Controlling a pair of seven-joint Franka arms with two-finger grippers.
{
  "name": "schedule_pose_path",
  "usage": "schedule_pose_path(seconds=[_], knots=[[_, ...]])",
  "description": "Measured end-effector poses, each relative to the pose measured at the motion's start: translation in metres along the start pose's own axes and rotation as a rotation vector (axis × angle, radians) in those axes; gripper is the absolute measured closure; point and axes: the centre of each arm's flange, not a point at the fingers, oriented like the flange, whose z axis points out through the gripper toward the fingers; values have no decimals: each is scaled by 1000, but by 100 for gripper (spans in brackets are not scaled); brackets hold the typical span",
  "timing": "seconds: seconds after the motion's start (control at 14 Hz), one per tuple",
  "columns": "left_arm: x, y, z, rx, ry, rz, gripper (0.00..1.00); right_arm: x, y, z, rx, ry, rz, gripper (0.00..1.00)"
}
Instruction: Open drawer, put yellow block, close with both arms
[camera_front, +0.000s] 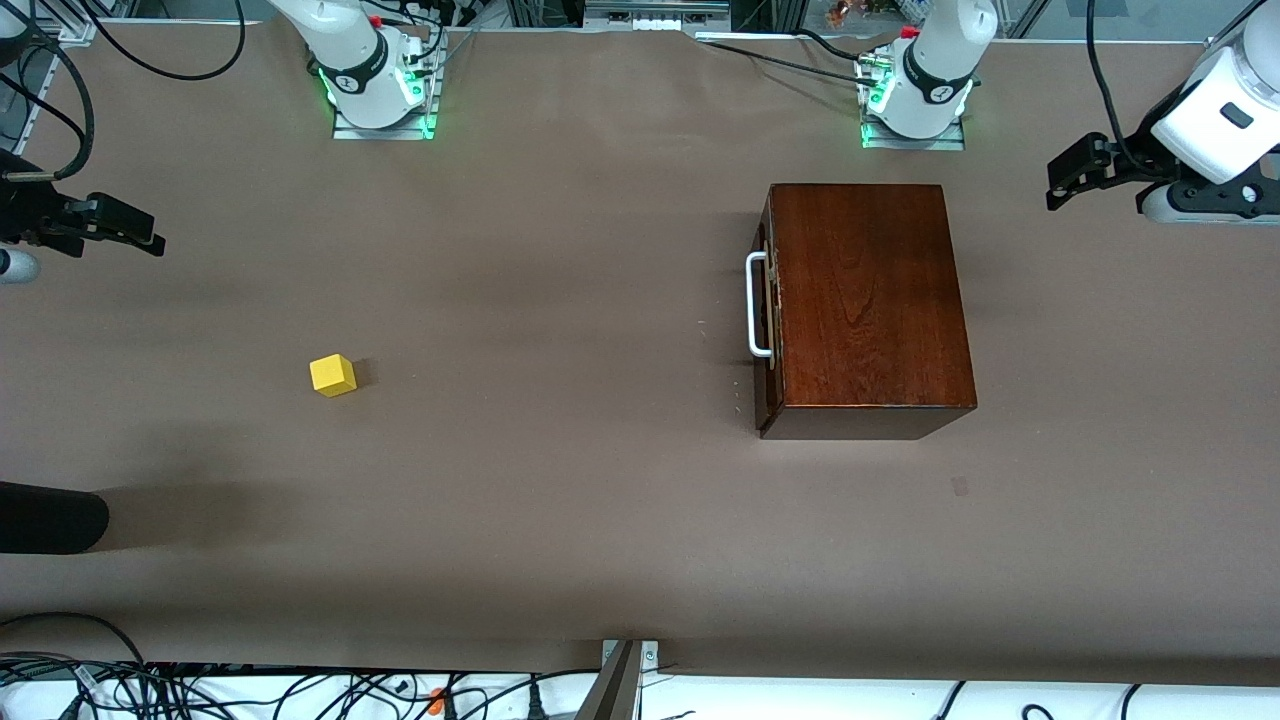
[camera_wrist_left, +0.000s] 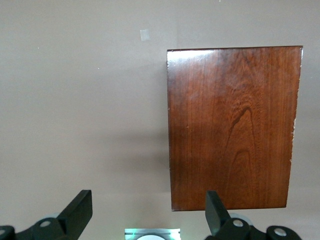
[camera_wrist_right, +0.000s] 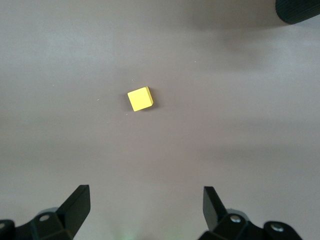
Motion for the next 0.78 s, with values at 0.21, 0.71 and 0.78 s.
schedule_pose_path(seconds=[0.21,0.71,0.78], knots=[[-1,79,12,16,7,-31,0,0,0,0,0,0,0,0],[-26,275,60,45,8,-100,0,0,0,0,0,-1,0,0],[-32,299,69,71,17,-106,0,0,0,0,0,-1,0,0]])
